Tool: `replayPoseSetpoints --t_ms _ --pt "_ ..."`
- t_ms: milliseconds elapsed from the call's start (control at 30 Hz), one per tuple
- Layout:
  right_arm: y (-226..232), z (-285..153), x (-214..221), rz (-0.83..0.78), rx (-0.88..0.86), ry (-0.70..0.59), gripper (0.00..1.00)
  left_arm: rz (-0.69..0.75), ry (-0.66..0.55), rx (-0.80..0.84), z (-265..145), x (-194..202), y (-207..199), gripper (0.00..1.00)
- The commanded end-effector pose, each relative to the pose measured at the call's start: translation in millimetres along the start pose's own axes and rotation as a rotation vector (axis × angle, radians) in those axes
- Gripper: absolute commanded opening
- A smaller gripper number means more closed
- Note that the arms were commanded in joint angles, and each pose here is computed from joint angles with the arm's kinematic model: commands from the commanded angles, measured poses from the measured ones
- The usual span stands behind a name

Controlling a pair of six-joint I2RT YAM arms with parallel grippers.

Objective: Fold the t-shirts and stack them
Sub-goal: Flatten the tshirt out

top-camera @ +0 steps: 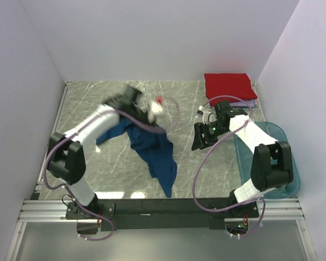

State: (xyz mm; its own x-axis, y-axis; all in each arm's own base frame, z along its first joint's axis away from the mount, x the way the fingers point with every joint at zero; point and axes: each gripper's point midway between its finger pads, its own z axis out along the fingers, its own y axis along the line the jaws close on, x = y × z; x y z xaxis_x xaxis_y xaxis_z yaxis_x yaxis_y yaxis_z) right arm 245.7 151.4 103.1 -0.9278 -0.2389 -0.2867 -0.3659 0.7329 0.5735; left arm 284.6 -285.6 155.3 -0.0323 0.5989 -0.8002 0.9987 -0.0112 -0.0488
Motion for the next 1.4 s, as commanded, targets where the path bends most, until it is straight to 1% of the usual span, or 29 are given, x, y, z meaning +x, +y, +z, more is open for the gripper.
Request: replayPoseSetpoints --t_ms 0,33,67,100,133,167,200,233,267,300,333,367,400,467,533,633,667,700,767,800,933,967,1000,1133,1167,1200,1267,1300,1367 --pt "6 -3 -29 -0.048 -0.026 -0.057 0.64 -0.222 -0.148 -0.042 -61 -24 42 0.01" --pt "9 -3 -36 -0.058 -0.036 -0.068 0.64 -0.277 -0.16 -0.091 -76 -11 71 0.01" --pt "12 3 -40 -0.07 -0.044 -0.06 0.64 -0.341 -0.163 -0.115 -83 -1 83 0.01" --pt "14 5 -43 -0.077 -0.051 -0.061 0.64 -0.429 -0.165 -0.155 -92 24 105 0.01" --pt "16 6 -53 -0.1 -0.053 -0.079 0.64 -0.446 -0.179 -0.209 -100 32 125 0.01" --pt "15 11 -55 -0.1 -0.056 -0.072 0.64 -0.549 -0.189 -0.247 -106 43 138 0.01" --pt "21 16 -57 -0.107 -0.063 -0.066 0.64 -0.607 -0.198 -0.281 -112 56 151 0.01" --pt "23 18 -61 -0.114 -0.068 -0.068 0.64 -0.689 -0.208 -0.326 -121 83 169 0.01" --pt "25 23 -62 -0.11 -0.082 -0.059 0.64 -0.76 -0.225 -0.379 -128 93 185 0.01" --pt "31 28 -60 -0.12 -0.094 -0.039 0.64 -0.812 -0.234 -0.428 -139 110 196 0.01" --pt "34 31 -59 -0.126 -0.102 -0.03 0.64 -0.883 -0.231 -0.484 -150 137 208 0.01" --pt "36 34 -56 -0.132 -0.109 -0.013 0.63 -0.933 -0.231 -0.558 -160 152 220 0.01" --pt "43 40 -50 -0.155 -0.118 0.009 0.63 -0.979 -0.234 -0.599 -171 170 226 0.01" --pt "50 48 -38 -0.177 -0.128 0.045 0.61 -1.045 -0.236 -0.671 -181 189 233 0.01" --pt "63 58 -22 -0.216 -0.145 0.097 0.59 -1.089 -0.224 -0.706 -186 204 234 0.01" --pt "74 70 -5 -0.254 -0.157 0.153 0.57 -1.107 -0.216 -0.699 -182 210 228 0.01" --pt "77 73 -1 -0.269 -0.159 0.164 0.57 -1.142 -0.223 -0.703 -181 211 227 0.01" --pt "78 75 2 -0.286 -0.155 0.172 0.56 -1.146 -0.21 -0.726 -183 216 227 0.01" --pt "84 80 10 -0.344 -0.14 0.196 0.5 -1.173 -0.181 -0.75 -182 225 225 0.01" --pt "85 80 11 -0.379 -0.129 0.195 0.48 -1.196 -0.166 -0.753 -182 232 223 0.01" --pt "108 78 21 -0.561 -0.111 0.177 0.38 -1.22 -0.163 -0.74 -182 240 218 0.01" --pt "117 82 29 -0.633 -0.097 0.187 0.38 -1.217 -0.162 -0.739 -183 240 217 0.01" --pt "124 83 30 -0.668 -0.102 0.185 0.37 -1.218 -0.162 -0.738 -183 241 216 0.01" --pt "157 96 52 -0.798 -0.131 0.26 0.31 -1.225 -0.154 -0.727 -180 243 210 0.01" --pt "159 99 56 -0.834 -0.118 0.271 0.3 -1.229 -0.152 -0.724 -179 244 208 0.01" --pt "170 104 69 -0.891 -0.131 0.298 0.3 -1.232 -0.151 -0.724 -179 245 206 0.01" --pt "178 114 85 -0.959 -0.123 0.347 0.29 -1.237 -0.151 -0.715 -176 245 201 0.01" --pt "182 114 89 -0.977 -0.122 0.352 0.29 -1.237 -0.151 -0.715 -175 245 200 0.01" --pt "180 123 98 -0.976 -0.1 0.405 0.32 -1.233 -0.156 -0.713 -174 245 198 0.01"
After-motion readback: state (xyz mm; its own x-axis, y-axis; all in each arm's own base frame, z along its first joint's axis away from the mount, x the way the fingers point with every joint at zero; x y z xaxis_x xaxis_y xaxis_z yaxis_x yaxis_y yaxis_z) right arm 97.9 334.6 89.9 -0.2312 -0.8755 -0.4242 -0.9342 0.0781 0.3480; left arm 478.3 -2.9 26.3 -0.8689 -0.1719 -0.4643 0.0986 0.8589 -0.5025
